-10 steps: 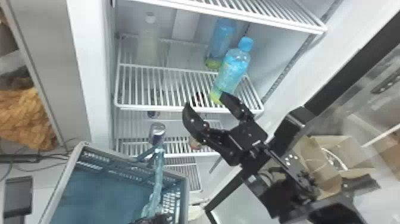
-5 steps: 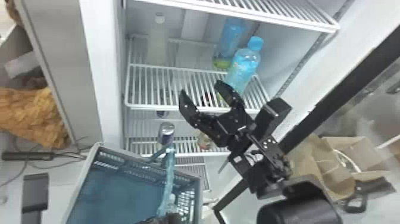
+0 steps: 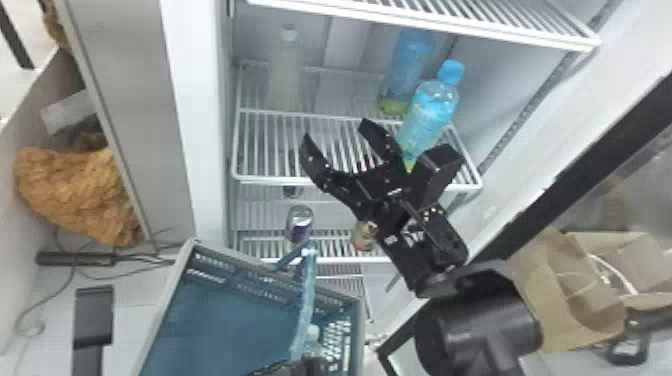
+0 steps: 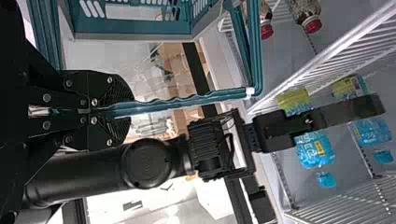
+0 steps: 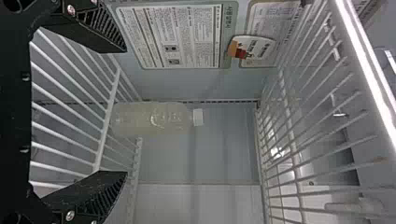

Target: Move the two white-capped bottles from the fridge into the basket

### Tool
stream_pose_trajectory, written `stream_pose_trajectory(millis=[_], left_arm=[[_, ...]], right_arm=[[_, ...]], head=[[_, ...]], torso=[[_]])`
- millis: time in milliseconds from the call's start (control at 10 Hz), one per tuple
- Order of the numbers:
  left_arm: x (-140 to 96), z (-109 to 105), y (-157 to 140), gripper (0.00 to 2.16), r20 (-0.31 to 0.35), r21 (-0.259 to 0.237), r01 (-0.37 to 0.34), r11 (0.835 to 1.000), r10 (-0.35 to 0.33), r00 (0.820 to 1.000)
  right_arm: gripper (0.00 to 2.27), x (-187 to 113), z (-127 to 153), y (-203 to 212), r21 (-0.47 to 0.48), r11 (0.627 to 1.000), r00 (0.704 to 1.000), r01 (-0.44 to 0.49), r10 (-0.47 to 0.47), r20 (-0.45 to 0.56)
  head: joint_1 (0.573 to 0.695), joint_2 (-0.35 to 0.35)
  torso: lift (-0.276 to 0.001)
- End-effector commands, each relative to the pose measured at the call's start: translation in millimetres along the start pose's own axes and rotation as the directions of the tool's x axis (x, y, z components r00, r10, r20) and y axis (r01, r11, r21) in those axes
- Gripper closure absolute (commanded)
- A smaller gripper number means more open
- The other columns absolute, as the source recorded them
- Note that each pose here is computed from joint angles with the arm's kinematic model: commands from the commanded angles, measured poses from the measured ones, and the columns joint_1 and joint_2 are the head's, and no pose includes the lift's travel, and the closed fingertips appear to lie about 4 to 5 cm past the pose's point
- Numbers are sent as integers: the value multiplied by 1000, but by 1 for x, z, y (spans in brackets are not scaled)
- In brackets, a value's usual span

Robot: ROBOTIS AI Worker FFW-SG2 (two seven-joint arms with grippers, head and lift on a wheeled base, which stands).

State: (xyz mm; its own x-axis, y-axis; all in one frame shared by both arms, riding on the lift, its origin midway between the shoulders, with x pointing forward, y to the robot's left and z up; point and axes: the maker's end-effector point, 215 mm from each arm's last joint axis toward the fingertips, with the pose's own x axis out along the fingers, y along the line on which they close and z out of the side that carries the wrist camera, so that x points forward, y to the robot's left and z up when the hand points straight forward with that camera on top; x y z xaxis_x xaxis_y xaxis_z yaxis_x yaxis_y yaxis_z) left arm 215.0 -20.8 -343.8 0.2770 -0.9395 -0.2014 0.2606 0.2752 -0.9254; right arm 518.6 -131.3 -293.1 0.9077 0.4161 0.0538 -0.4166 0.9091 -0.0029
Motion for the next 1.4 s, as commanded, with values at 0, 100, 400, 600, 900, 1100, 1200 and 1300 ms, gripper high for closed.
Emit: stream_pose_trajectory(millis=[0,100,400,600,900,1100,1200,1300], left_arm=[[0,0,0,1194,-1,2,-1,1000,1,1000],[0,0,0,1194,-1,2,-1,1000,1,1000],[4,1,-3,1194,-10,7,10,1000,-9,1000],[4,0,-2,1194,-11,4,11,1000,-11,1000],[5,0,-2,1194,-13,5,11,1000,-11,1000],[6,1,-3,1194,-15,6,16,1000,-16,1000],[7,0,-2,1194,-17,7,15,1000,-14,1000],[7,1,-2,1194,-17,6,16,1000,-16,1000]], right_arm=[[111,15,-5,-2,-5,1000,1000,-1,1,2],[110,24,-8,-4,-10,1000,1000,0,0,2],[108,53,-8,-20,-21,1000,1000,11,-11,15],[98,72,-2,-20,-29,1000,1000,3,-2,27],[90,99,-2,-9,-29,1000,1000,-8,9,27],[88,118,8,-8,-40,999,999,4,-2,48],[87,124,9,-8,-39,999,999,14,-12,50],[87,129,5,-7,-17,1000,999,23,-22,44]], head=[[695,-236],[695,-232],[695,-218],[695,-215],[695,-189],[695,-171],[695,-163],[695,-157]], torso=[[0],[0],[0],[0],[0],[0],[0],[0]])
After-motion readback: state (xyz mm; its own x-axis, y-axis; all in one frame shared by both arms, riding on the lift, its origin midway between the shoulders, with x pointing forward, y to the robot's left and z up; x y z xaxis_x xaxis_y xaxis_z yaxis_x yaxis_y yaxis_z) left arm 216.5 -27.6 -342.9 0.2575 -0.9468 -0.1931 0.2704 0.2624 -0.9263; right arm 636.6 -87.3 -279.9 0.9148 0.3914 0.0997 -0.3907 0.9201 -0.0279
